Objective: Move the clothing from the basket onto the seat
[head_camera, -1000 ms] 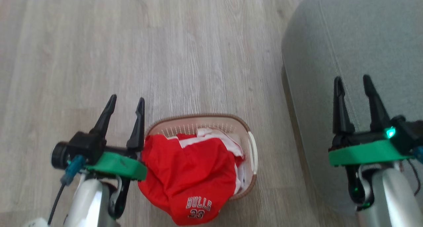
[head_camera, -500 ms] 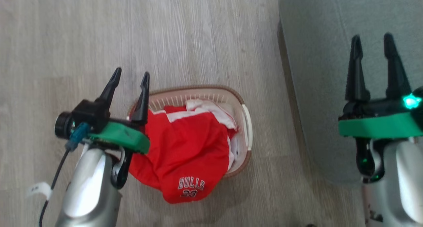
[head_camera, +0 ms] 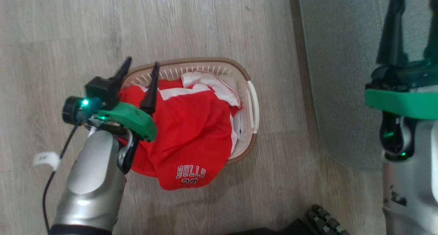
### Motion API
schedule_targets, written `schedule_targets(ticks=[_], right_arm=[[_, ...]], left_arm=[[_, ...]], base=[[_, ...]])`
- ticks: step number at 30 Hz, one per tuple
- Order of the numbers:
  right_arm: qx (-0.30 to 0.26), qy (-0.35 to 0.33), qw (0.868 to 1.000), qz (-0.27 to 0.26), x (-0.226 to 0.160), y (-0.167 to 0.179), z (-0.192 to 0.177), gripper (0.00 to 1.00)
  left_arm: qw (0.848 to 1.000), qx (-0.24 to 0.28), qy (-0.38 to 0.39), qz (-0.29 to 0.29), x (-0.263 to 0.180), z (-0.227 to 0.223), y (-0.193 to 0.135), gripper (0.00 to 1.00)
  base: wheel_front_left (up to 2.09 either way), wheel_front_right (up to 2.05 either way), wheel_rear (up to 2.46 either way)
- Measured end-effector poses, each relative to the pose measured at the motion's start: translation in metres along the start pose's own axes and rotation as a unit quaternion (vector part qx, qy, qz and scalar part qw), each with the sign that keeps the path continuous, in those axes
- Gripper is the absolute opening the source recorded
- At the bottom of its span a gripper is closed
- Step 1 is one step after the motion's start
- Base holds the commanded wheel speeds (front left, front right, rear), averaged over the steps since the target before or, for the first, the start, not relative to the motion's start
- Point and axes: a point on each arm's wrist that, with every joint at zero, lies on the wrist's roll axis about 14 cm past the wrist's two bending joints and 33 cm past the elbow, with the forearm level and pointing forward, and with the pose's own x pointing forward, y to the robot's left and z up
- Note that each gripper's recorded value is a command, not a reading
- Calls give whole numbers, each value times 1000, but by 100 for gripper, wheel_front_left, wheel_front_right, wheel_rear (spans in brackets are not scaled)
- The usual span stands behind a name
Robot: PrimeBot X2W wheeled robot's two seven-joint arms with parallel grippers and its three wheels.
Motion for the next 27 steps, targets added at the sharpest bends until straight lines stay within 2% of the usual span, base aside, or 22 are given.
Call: schedule_targets(ticks=[4, 10, 21, 27], right_arm=[[-6, -14, 1000, 3, 9, -1, 2, 100], [-13, -20, 1000, 3, 13, -4, 1, 100], [-17, -14, 1000, -6, 20, -15, -17, 100], [-17, 0, 1000, -12, 20, -22, -33, 100]], left_arm=[[997, -3, 77, -15, 5, -44, -7, 100], [987, 2, 156, -30, 12, -83, -10, 100], [947, 9, 320, -39, 2, -167, -8, 100], [931, 13, 361, -55, 6, -191, -15, 100]], base=[[0, 0, 0], [0, 0, 0], [0, 0, 0], [0, 0, 0]])
